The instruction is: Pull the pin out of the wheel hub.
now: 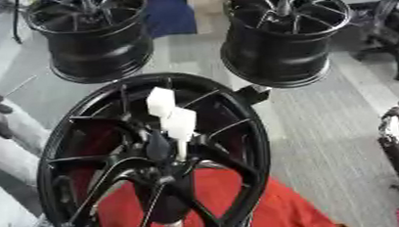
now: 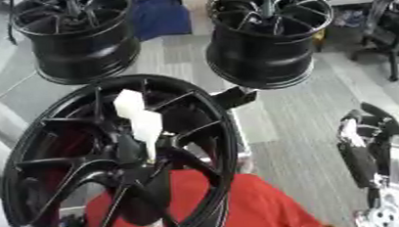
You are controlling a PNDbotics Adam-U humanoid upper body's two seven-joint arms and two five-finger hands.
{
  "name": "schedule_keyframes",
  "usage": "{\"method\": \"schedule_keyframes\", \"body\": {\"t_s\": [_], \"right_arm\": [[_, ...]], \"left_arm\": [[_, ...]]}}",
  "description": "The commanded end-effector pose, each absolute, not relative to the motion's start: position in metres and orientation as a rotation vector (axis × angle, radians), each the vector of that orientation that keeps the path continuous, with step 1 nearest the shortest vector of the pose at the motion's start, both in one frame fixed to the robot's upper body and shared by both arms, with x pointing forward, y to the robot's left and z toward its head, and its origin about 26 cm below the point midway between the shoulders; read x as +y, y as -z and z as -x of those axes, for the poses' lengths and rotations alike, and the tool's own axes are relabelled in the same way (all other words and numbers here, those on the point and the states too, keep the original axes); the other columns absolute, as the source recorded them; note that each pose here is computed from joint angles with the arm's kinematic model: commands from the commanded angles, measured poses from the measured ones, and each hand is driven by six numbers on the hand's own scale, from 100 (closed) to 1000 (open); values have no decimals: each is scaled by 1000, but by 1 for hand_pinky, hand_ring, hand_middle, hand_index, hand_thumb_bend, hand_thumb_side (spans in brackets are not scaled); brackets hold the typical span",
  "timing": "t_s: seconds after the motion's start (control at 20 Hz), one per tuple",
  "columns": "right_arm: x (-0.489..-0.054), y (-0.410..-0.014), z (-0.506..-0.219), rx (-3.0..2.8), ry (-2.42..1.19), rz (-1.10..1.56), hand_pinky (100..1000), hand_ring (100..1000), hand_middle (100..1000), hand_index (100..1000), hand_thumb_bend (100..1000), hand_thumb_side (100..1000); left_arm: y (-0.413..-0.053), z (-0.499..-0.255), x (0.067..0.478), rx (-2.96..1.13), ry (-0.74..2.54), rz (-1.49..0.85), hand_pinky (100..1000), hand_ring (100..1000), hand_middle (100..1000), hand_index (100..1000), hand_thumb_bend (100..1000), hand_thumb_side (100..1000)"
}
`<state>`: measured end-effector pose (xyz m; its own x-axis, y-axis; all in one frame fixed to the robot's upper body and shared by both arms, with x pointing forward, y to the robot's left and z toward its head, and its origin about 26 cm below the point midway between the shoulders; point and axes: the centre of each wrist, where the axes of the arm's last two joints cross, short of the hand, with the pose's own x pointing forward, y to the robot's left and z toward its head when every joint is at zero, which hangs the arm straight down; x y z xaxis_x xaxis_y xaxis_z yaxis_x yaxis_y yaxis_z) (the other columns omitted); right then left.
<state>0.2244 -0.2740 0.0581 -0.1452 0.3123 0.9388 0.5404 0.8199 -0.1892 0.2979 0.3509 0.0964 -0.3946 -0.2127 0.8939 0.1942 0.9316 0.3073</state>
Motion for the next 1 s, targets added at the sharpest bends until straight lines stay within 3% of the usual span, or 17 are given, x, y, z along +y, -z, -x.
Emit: {"method": "schedule_keyframes", "body": {"t_s": [0.05,0.25,1.0], "right_arm": [[-273,-66,-225,-1783,236,653,519,586,596,797,100,490],[-272,-67,-226,-1786,234,646,519,587,597,797,100,489],[-272,-67,-226,-1785,234,647,519,587,597,797,100,488]], "left_arm": [[-104,-294,326,-1965,366,58,566,530,663,838,100,780],[-93,-293,309,-1911,281,77,565,530,653,838,100,827],[-83,-290,302,-1860,249,52,562,527,648,836,100,840]]}}
